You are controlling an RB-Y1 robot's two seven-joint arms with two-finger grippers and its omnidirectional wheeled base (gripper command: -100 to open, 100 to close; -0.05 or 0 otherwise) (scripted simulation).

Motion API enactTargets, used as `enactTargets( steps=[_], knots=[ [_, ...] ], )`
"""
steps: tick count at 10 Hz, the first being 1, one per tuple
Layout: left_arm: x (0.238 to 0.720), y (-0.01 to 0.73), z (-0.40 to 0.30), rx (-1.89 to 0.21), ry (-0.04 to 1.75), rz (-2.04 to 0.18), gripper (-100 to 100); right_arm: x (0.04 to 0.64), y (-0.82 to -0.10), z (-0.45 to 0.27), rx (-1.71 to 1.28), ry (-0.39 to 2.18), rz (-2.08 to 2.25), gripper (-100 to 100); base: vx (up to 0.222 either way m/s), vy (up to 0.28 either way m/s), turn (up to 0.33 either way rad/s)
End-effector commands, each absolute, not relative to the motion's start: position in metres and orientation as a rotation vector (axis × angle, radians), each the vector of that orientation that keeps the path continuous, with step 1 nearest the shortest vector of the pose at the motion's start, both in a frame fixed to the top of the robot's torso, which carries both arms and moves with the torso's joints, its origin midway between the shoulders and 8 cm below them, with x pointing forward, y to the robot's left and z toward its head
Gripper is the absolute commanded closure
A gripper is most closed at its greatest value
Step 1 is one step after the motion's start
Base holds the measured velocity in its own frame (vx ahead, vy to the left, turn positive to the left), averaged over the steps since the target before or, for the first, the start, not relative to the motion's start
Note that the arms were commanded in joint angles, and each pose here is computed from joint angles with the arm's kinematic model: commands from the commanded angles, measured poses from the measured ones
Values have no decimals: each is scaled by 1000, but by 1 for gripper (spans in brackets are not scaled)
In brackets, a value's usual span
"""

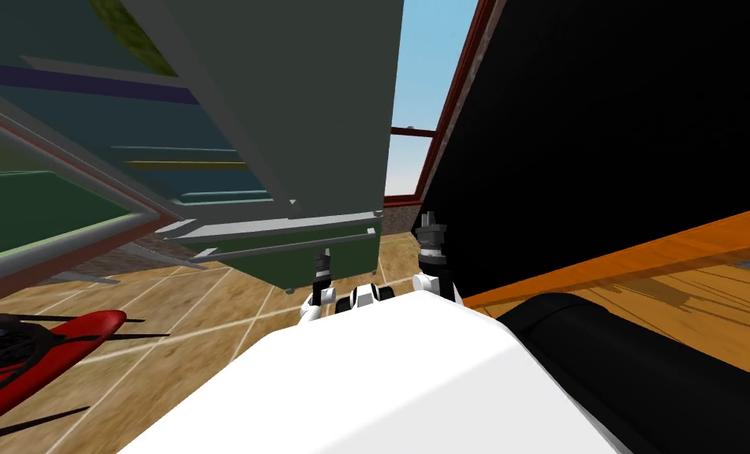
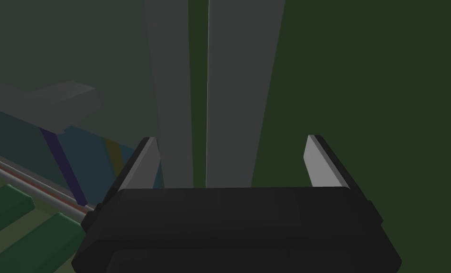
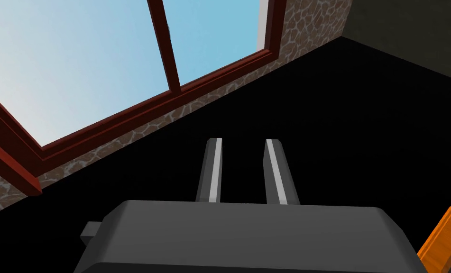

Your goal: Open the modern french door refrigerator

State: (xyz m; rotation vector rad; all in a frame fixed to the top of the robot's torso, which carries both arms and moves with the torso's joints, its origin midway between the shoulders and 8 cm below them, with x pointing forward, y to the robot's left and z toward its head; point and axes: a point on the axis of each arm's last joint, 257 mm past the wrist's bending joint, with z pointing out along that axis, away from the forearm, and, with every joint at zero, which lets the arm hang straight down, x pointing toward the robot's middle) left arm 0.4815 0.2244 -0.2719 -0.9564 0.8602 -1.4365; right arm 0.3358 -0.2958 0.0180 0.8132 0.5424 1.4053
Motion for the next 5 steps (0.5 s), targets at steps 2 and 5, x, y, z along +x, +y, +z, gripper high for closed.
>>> enactTargets(
  steps=[2, 5],
  knots=[
    [470, 195, -274, -920, 911, -1497, 100, 336, -296, 18, 813, 543, 1405, 0, 105, -12, 309],
    [456, 172, -277, -892, 950, -1549, 100, 336, -296, 18, 813, 543, 1405, 0, 67, -3, 249]
  ],
)
